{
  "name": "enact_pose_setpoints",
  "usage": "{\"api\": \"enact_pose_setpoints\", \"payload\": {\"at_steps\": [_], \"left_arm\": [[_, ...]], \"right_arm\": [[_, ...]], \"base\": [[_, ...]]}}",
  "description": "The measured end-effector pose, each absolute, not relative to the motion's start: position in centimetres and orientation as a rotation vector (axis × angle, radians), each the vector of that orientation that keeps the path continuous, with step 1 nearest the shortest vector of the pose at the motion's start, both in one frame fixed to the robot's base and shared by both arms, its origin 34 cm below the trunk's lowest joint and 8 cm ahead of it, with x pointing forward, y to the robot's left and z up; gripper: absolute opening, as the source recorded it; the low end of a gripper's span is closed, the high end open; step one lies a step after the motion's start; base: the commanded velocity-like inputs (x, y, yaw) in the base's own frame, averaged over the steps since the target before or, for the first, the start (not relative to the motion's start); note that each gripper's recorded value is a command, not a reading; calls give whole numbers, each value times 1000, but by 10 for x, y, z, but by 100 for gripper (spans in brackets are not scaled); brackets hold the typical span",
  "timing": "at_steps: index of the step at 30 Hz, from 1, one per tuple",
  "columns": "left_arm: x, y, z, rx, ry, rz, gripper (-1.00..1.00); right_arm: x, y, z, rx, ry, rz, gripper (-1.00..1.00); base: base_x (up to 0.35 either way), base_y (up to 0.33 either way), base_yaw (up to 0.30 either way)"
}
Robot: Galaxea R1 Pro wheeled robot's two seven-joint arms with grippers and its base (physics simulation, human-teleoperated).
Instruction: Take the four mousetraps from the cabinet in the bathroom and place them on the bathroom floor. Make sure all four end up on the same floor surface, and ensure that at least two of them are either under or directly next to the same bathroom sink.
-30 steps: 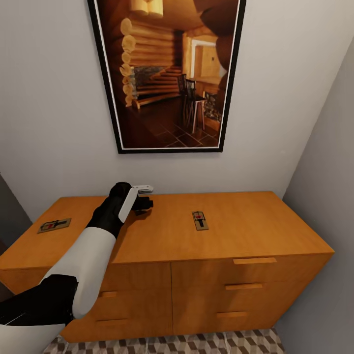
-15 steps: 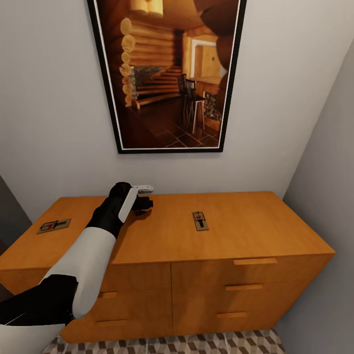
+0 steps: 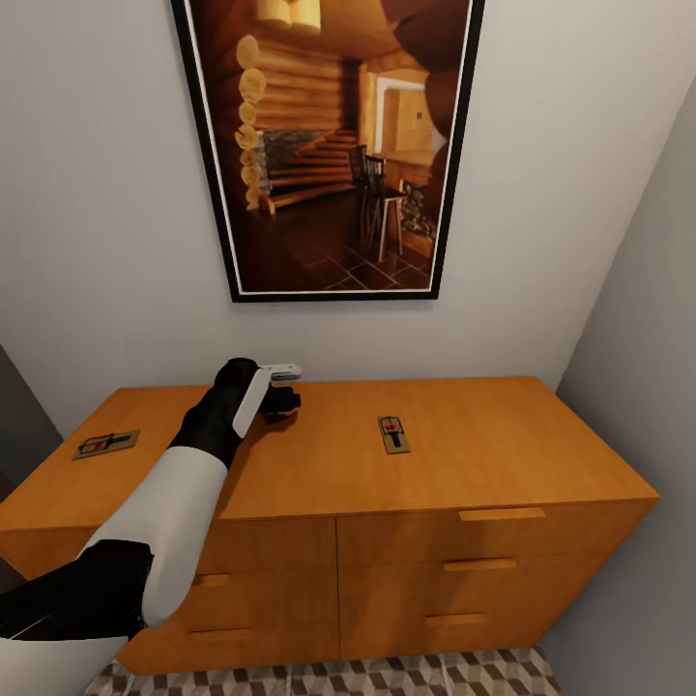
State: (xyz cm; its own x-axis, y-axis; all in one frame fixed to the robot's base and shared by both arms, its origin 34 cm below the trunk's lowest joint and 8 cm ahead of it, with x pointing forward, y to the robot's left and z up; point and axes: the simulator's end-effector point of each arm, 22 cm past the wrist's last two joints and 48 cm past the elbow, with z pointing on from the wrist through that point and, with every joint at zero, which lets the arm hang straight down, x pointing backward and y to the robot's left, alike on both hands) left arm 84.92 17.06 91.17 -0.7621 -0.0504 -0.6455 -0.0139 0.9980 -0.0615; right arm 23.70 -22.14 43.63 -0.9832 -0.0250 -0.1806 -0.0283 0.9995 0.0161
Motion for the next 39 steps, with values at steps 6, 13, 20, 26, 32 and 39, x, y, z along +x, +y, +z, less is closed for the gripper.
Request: {"api": "enact_pose_setpoints", "payload": {"at_steps": [6, 13, 20, 26, 32, 39], "left_arm": [[849, 171, 912, -43, 2435, -64, 100], [850, 171, 912, -41, 2435, -61, 100], [850, 172, 912, -39, 2435, -57, 100], [850, 173, 912, -38, 2435, -49, 100], [850, 175, 912, -34, 2434, -34, 100], [850, 175, 911, -33, 2434, -29, 100]], "right_arm": [[237, -221, 436, -40, 2960, 28, -100], [237, -219, 436, -40, 2959, 32, -100], [237, -219, 436, -39, 2958, 32, -100], [237, -219, 436, -40, 2958, 32, -100], [237, -219, 436, -40, 2958, 32, -100], [237, -219, 436, -39, 2958, 32, -100]], "base": [[0, 0, 0], [0, 0, 0], [0, 0, 0], [0, 0, 0], [0, 0, 0], [0, 0, 0]]}}
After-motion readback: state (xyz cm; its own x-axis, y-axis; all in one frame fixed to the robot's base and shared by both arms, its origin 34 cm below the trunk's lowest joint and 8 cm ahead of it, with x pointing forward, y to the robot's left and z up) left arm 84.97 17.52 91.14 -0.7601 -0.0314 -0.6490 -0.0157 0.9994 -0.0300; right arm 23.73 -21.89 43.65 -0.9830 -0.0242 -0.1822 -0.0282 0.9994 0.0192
